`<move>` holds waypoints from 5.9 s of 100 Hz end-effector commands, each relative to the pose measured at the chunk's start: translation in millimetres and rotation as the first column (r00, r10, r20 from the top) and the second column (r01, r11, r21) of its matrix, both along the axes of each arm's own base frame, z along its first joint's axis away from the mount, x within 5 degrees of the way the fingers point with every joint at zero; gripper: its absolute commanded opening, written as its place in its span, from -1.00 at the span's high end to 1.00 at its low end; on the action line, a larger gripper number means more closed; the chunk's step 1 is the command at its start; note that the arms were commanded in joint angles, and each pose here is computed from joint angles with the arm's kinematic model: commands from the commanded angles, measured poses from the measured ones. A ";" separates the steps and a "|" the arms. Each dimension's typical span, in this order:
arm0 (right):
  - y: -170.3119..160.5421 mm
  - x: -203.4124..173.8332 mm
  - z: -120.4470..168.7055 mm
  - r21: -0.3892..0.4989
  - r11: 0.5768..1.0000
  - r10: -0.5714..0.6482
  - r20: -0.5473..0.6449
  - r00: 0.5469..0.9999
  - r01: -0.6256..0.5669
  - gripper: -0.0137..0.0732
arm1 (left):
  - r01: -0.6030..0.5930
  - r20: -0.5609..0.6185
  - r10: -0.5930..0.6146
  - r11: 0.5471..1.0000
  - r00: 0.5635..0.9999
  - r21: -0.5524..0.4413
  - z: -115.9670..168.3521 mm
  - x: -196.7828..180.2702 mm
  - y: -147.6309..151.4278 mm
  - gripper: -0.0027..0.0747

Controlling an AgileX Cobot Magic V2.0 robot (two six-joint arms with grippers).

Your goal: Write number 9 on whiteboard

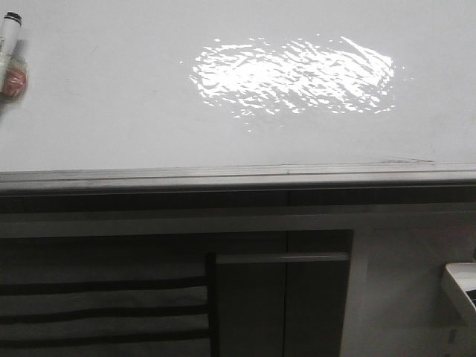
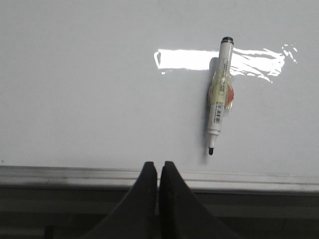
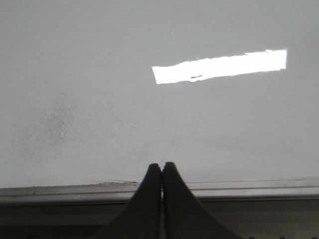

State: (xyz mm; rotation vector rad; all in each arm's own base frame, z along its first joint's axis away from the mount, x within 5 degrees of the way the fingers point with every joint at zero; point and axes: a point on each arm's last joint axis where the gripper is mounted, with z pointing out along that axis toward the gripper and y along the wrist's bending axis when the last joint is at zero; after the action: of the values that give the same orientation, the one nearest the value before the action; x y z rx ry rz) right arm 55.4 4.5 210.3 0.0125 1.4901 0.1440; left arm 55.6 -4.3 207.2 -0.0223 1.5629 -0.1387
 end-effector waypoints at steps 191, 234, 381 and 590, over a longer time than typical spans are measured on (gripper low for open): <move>-1.8 61.9 130.6 -0.196 0.980 -0.088 -0.292 0.952 0.031 -0.49 | -0.022 -0.169 0.056 0.980 0.984 0.196 131.9 34.4 2.7 -0.40; -1.8 61.9 130.6 -0.196 0.980 -0.088 -0.292 0.952 0.031 -0.49 | -0.008 -0.164 0.031 0.991 0.986 0.134 132.8 35.1 0.3 -0.39; -1.8 61.9 130.7 -0.195 0.980 -0.088 -0.290 0.953 0.031 -0.49 | 0.276 -0.335 -0.211 0.948 0.918 0.160 51.9 181.4 -67.5 0.77; 200.7 132.5 140.2 -0.230 0.194 0.672 -0.677 0.300 -0.954 -0.01 | 0.939 -0.751 -0.579 0.081 0.318 0.335 138.7 90.3 -170.1 0.98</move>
State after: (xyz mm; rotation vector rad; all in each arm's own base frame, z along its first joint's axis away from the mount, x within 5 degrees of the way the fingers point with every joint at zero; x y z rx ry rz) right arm 188.9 203.8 330.4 -1.5818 1.8523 0.5778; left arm 147.9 -171.6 327.9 1.7872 1.8672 -0.3327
